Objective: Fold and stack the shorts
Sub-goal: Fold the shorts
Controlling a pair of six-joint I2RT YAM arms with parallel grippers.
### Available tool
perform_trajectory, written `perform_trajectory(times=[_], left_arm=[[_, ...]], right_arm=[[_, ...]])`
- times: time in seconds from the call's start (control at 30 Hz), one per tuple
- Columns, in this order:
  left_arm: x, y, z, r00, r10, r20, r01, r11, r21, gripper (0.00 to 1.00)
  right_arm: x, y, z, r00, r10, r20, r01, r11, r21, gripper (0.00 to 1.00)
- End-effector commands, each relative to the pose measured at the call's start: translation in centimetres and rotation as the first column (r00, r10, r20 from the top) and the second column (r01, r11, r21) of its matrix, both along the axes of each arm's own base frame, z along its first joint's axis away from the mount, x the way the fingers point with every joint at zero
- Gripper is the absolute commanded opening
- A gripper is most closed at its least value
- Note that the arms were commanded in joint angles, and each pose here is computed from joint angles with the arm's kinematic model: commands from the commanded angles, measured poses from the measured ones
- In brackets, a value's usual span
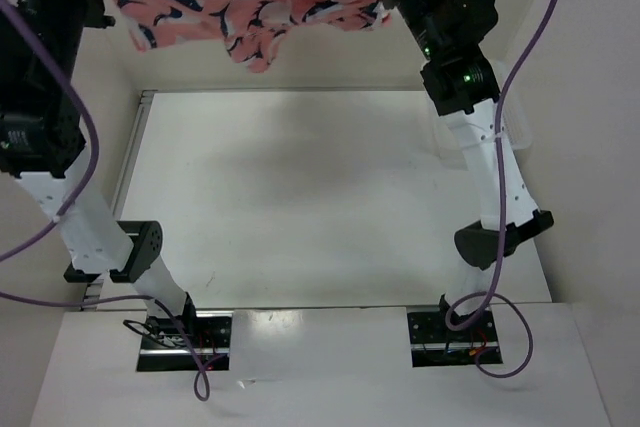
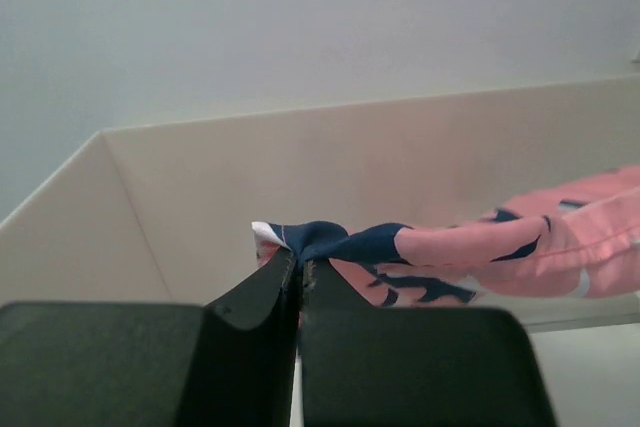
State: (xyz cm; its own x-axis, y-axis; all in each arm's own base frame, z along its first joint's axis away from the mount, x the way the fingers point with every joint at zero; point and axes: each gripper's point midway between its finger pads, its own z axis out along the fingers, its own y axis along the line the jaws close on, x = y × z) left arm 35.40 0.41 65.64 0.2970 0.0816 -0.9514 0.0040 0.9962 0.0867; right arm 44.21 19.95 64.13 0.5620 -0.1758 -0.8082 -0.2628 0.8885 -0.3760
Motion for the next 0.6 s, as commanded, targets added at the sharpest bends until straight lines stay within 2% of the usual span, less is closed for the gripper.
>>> perform_trajectory(times=[0.0,0.03,0.07,0.13,0.17,0.2,0.27,0.3,0.37,0.4,0.43,0.5,0.57], left_arm=[[2.7,-0.4,-5.8,0.977,-0.029,-0.212,0.03,1.0,-0.001,0.0],[2.2,-0.6,-6.5,0.97,-0.04,-0.24,0.04,0.999,-0.002,0.0],[1.8,-1.2,-8.6,0.944,-0.07,-0.323,0.07,0.997,-0.01,0.0],[1.5,-1.8,-11.4,0.899,-0.103,-0.425,0.102,0.994,-0.026,0.0],[1.9,-2.1,-15.0,0.831,-0.128,-0.542,0.119,0.992,-0.051,0.0],[0.6,-2.2,-16.0,0.802,-0.129,-0.584,0.117,0.991,-0.059,0.0],[0.2,-2.7,-20.0,0.722,-0.16,-0.674,0.136,0.987,-0.09,0.0],[-1.8,-2.5,-25.7,0.613,-0.146,-0.776,0.104,0.989,-0.104,0.0],[-3.9,-2.7,-29.7,0.559,-0.124,-0.82,0.091,0.992,-0.088,0.0],[-6.3,-2.8,-30.5,0.55,-0.117,-0.827,0.09,0.993,-0.081,0.0],[-8.4,-2.8,-34.1,0.433,-0.117,-0.894,0.079,0.993,-0.092,0.0],[-11.7,-4.0,-35.8,0.332,-0.183,-0.925,0.111,0.982,-0.155,0.0],[-14.2,-4.2,-37.4,0.312,-0.195,-0.93,0.115,0.979,-0.167,0.0]], right_arm=[[0.1,2.2,-6.6,0.984,0.049,-0.17,-0.069,0.991,-0.112,0.0],[0.9,3.0,-11.4,0.961,0.054,-0.272,-0.1,0.982,-0.158,0.0],[0.4,3.2,-13.2,0.951,0.066,-0.301,-0.126,0.975,-0.185,0.0],[-2.1,3.9,-19.6,0.903,0.115,-0.414,-0.244,0.931,-0.273,0.0],[-3.0,3.9,-22.0,0.884,0.119,-0.452,-0.28,0.909,-0.31,0.0],[-5.3,4.1,-26.2,0.865,0.122,-0.486,-0.348,0.845,-0.406,0.0],[-9.1,4.2,-31.6,0.806,0.155,-0.572,-0.479,0.738,-0.476,0.0],[-11.3,3.4,-34.9,0.772,0.16,-0.615,-0.54,0.675,-0.503,0.0],[-14.9,3.0,-38.6,0.67,0.188,-0.718,-0.652,0.612,-0.447,0.0],[-16.5,2.5,-41.1,0.619,0.183,-0.764,-0.694,0.583,-0.423,0.0],[-18.1,2.3,-41.2,0.602,0.218,-0.768,-0.724,0.554,-0.41,0.0],[-20.8,1.6,-43.6,0.518,0.218,-0.827,-0.781,0.515,-0.353,0.0],[-22.0,1.4,-44.5,0.483,0.225,-0.846,-0.798,0.511,-0.319,0.0]])
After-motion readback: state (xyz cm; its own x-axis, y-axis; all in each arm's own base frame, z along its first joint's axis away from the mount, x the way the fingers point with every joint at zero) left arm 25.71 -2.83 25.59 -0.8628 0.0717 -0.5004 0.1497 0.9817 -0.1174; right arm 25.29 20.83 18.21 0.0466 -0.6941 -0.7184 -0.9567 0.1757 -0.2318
